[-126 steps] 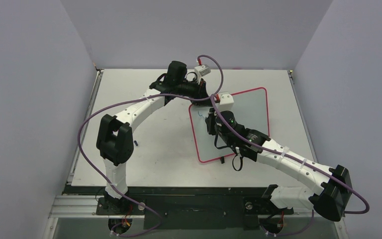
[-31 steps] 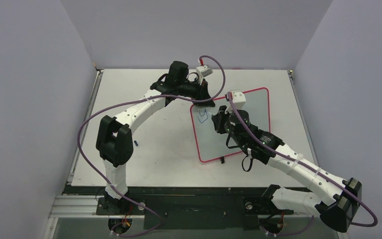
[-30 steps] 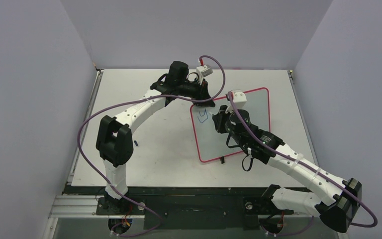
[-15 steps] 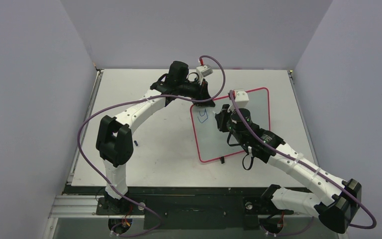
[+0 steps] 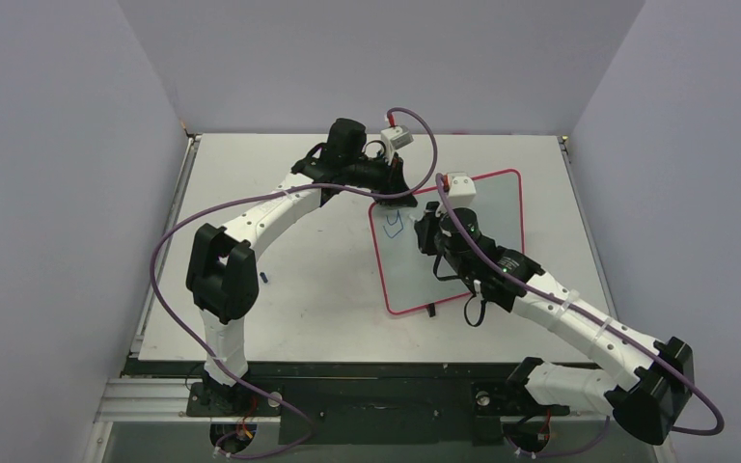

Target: Write a sentence on the whiteboard

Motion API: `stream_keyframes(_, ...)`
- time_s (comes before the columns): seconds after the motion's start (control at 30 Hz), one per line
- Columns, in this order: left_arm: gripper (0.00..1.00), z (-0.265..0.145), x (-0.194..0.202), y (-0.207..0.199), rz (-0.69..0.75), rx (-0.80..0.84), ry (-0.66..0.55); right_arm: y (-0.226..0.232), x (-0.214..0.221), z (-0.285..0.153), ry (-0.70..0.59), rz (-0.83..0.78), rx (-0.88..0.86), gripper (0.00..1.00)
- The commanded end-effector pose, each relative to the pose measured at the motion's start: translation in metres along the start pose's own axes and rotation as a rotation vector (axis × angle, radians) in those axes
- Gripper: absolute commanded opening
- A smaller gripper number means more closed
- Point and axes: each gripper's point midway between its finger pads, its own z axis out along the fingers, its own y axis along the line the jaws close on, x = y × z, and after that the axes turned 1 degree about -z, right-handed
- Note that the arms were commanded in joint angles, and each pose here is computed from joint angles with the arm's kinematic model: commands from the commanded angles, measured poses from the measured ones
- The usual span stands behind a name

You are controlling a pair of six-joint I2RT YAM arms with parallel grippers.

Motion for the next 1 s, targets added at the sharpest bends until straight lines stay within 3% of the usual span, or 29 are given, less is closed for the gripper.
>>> stream_keyframes(0.0,0.00,0.002,0.003,-0.031,0.071,0.060,0.026,0.009,-0.024,0.005,-0.059,0.020,-0.013,0.00)
stream_keyframes(0.97,0.00,0.002,0.001,-0.030,0.072,0.057,0.025,-0.001,0.023,0.000,0.032,0.017,-0.023,0.00)
